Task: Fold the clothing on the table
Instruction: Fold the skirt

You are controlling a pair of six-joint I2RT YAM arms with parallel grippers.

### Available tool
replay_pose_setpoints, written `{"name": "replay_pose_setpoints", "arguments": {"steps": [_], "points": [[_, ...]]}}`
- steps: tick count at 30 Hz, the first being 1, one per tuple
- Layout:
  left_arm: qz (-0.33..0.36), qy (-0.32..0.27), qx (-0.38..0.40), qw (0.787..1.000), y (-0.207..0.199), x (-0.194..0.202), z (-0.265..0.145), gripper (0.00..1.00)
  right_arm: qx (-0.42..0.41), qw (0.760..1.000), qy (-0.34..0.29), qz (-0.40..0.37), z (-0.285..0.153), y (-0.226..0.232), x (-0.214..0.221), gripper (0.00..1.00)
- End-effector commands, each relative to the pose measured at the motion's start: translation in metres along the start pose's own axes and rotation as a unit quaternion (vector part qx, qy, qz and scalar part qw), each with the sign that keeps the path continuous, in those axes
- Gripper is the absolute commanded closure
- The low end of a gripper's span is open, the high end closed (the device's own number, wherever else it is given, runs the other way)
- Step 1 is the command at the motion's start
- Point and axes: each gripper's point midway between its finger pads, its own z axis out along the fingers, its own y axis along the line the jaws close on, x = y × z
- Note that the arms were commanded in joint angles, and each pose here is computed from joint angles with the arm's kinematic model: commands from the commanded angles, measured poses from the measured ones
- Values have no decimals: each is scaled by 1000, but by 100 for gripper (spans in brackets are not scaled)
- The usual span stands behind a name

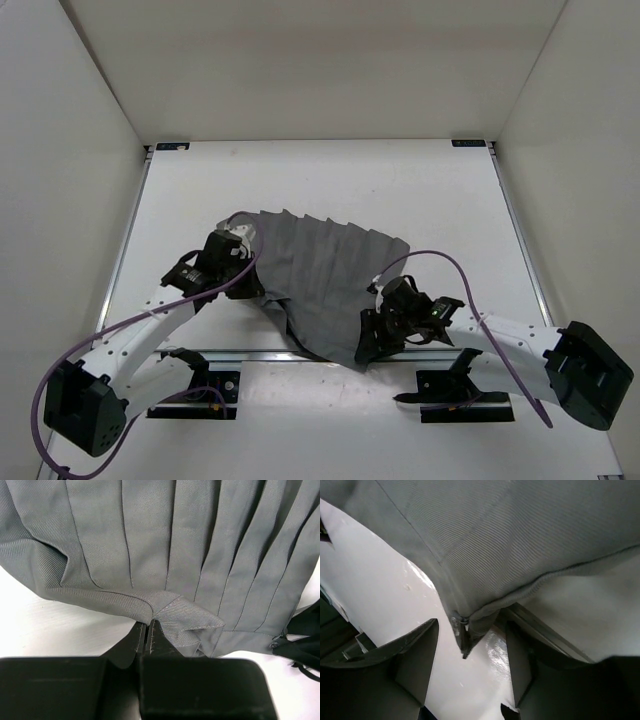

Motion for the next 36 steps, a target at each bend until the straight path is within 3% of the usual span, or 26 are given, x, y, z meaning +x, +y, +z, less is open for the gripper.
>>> {"name": "replay_pose_setpoints", "arguments": {"steps": [1, 5, 7, 9, 12, 13, 17, 20, 28, 31, 33, 34, 36], "points": [[-9, -11, 3, 1000, 1, 1, -2, 100, -15, 1000, -2, 2, 4, 3, 4, 55], [-13, -13, 2, 1000, 0, 1, -2, 100, -23, 1000, -9, 4, 6, 3, -1, 92], [-12, -16, 5, 1000, -2, -2, -2, 100, -7, 1000, -29, 4, 0, 1, -18, 100], [-14, -19, 5, 1000, -3, -9, -2, 100, 5, 998, -61, 3, -10, 3, -43, 100], [-4, -23, 5, 1000, -7, -23, -3, 100, 13, 988, -155, 0, -49, 6, -110, 100], [-4, -28, 9, 1000, -9, -30, -6, 100, 19, 979, -202, 4, -72, 2, -140, 100], [2, -8, 13, 1000, -13, -48, -1, 100, 44, 954, -297, -1, -141, -16, -213, 100], [-3, 8, 20, 1000, -17, -46, 8, 100, 93, 947, -306, -9, -158, -38, -232, 100], [-17, 65, 58, 996, -28, -43, 42, 100, 82, 973, -216, 26, -94, -63, -213, 100], [-14, 58, 58, 997, -26, -84, 58, 100, 60, 975, -212, 21, -97, -64, -244, 100], [18, -8, 57, 998, -43, -166, 50, 100, 77, 961, -265, -36, -141, -47, -314, 100], [21, 3, 34, 999, -33, -179, 62, 100, 88, 963, -251, -32, -141, -53, -325, 100], [52, -78, 29, 995, -56, -274, 40, 100, 113, 939, -315, -85, -199, -25, -396, 100]]}}
